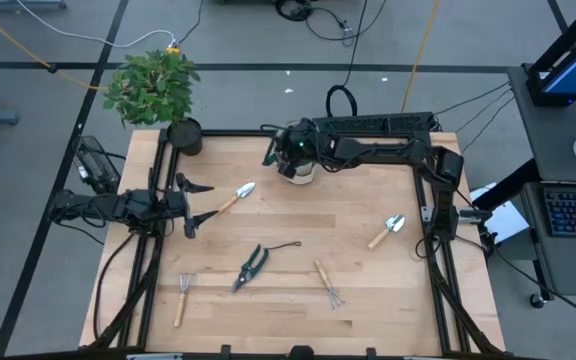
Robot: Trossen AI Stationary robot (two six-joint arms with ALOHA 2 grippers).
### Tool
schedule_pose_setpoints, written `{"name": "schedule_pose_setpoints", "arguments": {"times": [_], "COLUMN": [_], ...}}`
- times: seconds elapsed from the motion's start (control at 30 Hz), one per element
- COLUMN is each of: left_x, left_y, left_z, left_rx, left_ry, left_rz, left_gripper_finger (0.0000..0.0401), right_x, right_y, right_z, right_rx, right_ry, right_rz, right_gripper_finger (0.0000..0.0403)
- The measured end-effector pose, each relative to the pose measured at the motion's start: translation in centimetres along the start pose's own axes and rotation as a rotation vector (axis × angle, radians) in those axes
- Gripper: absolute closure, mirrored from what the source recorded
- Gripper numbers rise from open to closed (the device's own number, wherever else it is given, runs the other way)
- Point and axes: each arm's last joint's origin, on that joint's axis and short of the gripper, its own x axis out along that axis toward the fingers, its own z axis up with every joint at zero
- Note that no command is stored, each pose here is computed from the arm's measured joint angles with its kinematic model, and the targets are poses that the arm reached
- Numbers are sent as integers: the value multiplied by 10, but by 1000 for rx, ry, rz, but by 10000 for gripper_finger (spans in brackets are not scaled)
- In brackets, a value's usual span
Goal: Pick & Place Garden tools in Gardening bag
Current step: Put the red gloves into the brown gardening bag, then put the right brown trowel into the brown gardening bag
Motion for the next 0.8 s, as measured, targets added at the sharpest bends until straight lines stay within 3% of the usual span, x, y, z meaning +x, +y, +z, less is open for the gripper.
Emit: {"name": "schedule_pose_setpoints", "arguments": {"times": [0.13,0.4,0.8], "left_x": [0,0,0], "left_y": [0,0,0], "left_z": [0,0,0], "left_rx": [-3,-16,-145], "left_ry": [0,0,-3], "left_rz": [0,-1,-1], "left_gripper_finger": [68,68,68], "right_x": [0,-25,-109], "right_y": [3,0,-21], "right_z": [-1,22,59], "right_rx": [-14,-30,-2], "right_ry": [15,-112,-300], "right_rz": [5,-34,-51], "right_gripper_finger": [289,289,289]}}
